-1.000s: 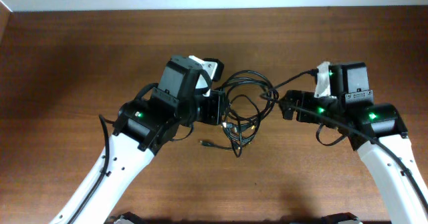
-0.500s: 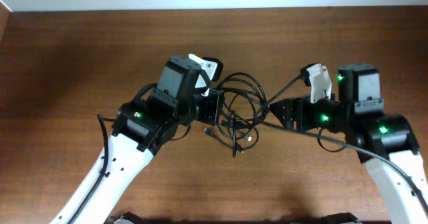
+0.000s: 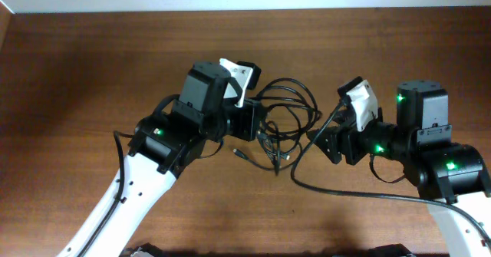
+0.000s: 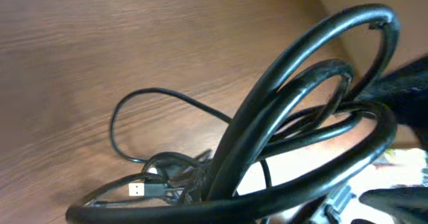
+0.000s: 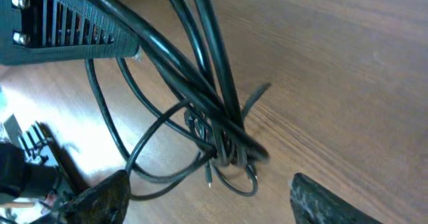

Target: Untangle cables

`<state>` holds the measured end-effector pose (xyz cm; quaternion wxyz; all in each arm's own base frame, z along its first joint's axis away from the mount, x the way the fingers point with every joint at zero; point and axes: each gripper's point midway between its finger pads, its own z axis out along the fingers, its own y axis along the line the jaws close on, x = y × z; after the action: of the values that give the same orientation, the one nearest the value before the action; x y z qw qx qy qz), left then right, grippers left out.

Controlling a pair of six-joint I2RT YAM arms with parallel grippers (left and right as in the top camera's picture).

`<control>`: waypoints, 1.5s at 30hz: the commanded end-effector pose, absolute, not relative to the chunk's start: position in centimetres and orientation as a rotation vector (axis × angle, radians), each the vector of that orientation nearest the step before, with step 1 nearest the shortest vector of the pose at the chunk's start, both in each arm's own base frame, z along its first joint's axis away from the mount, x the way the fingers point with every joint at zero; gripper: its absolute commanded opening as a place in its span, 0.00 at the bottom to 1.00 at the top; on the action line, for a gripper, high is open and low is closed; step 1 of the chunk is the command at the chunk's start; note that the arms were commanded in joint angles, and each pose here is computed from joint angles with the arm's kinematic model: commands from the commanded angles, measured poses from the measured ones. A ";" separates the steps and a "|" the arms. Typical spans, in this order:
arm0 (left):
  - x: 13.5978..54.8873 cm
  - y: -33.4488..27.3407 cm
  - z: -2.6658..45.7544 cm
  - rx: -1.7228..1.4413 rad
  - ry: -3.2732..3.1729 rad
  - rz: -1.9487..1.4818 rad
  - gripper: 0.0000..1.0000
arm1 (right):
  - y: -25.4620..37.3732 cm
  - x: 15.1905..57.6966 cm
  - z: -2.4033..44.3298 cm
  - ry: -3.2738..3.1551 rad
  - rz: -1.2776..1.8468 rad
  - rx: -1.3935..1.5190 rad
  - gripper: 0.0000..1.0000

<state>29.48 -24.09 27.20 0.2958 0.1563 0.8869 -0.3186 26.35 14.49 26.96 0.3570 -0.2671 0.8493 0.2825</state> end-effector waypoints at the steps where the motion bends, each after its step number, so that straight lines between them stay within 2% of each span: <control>1: 27.9 -25.1 28.9 0.504 2.305 -0.967 0.00 | 14.7 27.2 27.5 2.123 0.666 -0.791 0.64; 3: 27.9 -25.1 28.9 0.503 2.305 -0.967 0.00 | 14.6 27.5 27.6 2.114 0.649 -0.788 0.58; 7: 27.9 -25.1 28.8 0.503 2.309 -0.966 0.00 | 14.6 27.7 27.8 2.104 0.645 -0.788 0.29; 9: 27.9 -25.0 28.8 0.498 2.309 -0.960 0.00 | 14.6 27.6 27.7 2.109 0.647 -0.788 0.20; 14: 29.7 -23.4 28.2 0.374 2.329 -0.816 0.00 | 14.4 27.3 27.2 2.140 0.651 -0.783 0.08; 17: 30.8 -22.2 27.9 0.249 2.343 -0.737 0.00 | 14.0 26.9 26.4 2.190 0.633 -0.770 0.04; 21: 31.6 -21.1 27.7 0.179 2.342 -0.659 0.00 | 13.9 26.5 26.0 2.216 0.639 -0.767 0.04; 25: 32.5 -18.4 26.8 -0.035 2.367 -0.513 0.00 | 13.1 26.8 25.6 2.261 0.596 -0.710 0.04; 32: 32.7 -14.4 25.1 -0.270 2.424 -0.393 0.00 | 7.6 29.0 24.0 2.453 0.337 -0.101 0.04; 45: 32.6 -14.4 25.1 -0.339 2.427 -0.429 0.00 | 6.5 29.0 23.6 2.464 0.427 0.418 0.04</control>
<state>31.40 -18.35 24.42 0.2809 -0.0620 0.9327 -0.2174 27.82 10.43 23.56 0.2742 0.0454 0.9328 0.2294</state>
